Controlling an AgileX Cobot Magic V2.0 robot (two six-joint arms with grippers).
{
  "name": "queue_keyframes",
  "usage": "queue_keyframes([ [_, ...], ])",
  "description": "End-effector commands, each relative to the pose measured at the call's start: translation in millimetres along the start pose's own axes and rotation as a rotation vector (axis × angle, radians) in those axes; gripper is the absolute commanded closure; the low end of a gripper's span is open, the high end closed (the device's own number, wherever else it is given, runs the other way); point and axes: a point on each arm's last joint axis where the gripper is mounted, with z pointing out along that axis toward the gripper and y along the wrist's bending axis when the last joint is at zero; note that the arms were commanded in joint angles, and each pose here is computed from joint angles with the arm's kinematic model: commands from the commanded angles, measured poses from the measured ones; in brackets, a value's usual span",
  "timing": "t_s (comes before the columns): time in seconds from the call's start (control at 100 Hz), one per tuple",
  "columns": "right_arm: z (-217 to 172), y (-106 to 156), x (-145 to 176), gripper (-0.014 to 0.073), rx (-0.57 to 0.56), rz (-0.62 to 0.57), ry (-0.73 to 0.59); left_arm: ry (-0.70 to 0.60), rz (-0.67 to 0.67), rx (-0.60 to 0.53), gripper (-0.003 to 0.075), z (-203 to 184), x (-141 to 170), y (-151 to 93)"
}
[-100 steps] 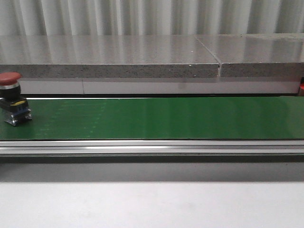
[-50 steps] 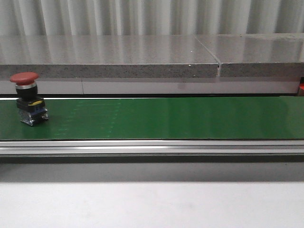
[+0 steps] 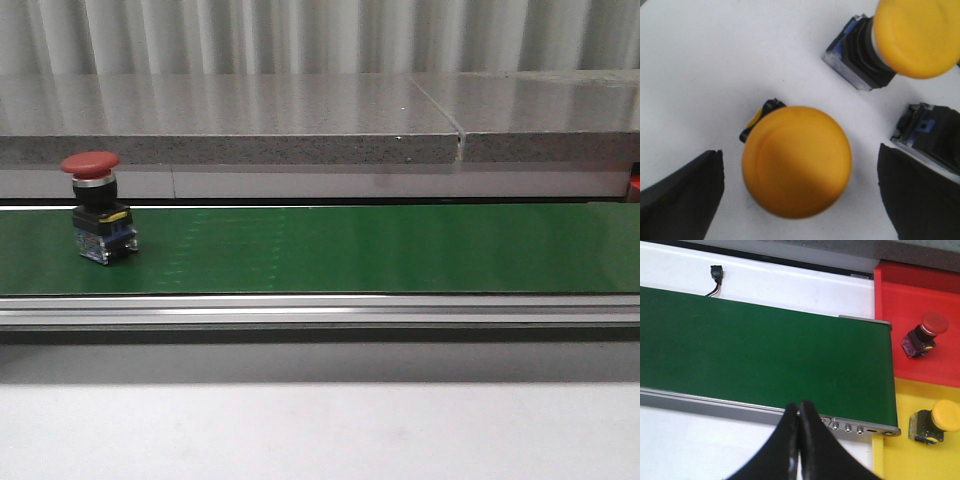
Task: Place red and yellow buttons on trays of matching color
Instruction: 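Grasp a yellow push-button from the table with the left gripper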
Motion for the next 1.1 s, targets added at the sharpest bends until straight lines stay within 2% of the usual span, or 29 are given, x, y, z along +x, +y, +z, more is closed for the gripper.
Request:
queue_keyframes([
  [0.0,-5,0,-12,0.0664,0.006,-0.012,-0.085,-0.083,-0.011,0.017,0.0134,-13,-16,-5],
  [0.46,-5,0,-12,0.0664,0.006,-0.012,-0.085,-0.144,-0.011,0.016,0.0135,-11,-26,-5],
  [0.54,-5,0,-12,0.0664,0.006,-0.012,-0.085,-0.146,-0.011,0.015,0.0163,-11,-26,-5],
  [0.61,-5,0,-12,0.0664,0.006,-0.012,-0.085,-0.150,-0.011,0.015,0.0221,-11,-26,-5],
  [0.96,-5,0,-12,0.0664,0.006,-0.012,-0.085,-0.165,-0.011,0.015,0.0613,-11,-28,-5],
  [1.09,-5,0,-12,0.0664,0.006,-0.012,-0.085,-0.159,-0.010,0.017,0.0716,-14,-27,-6],
])
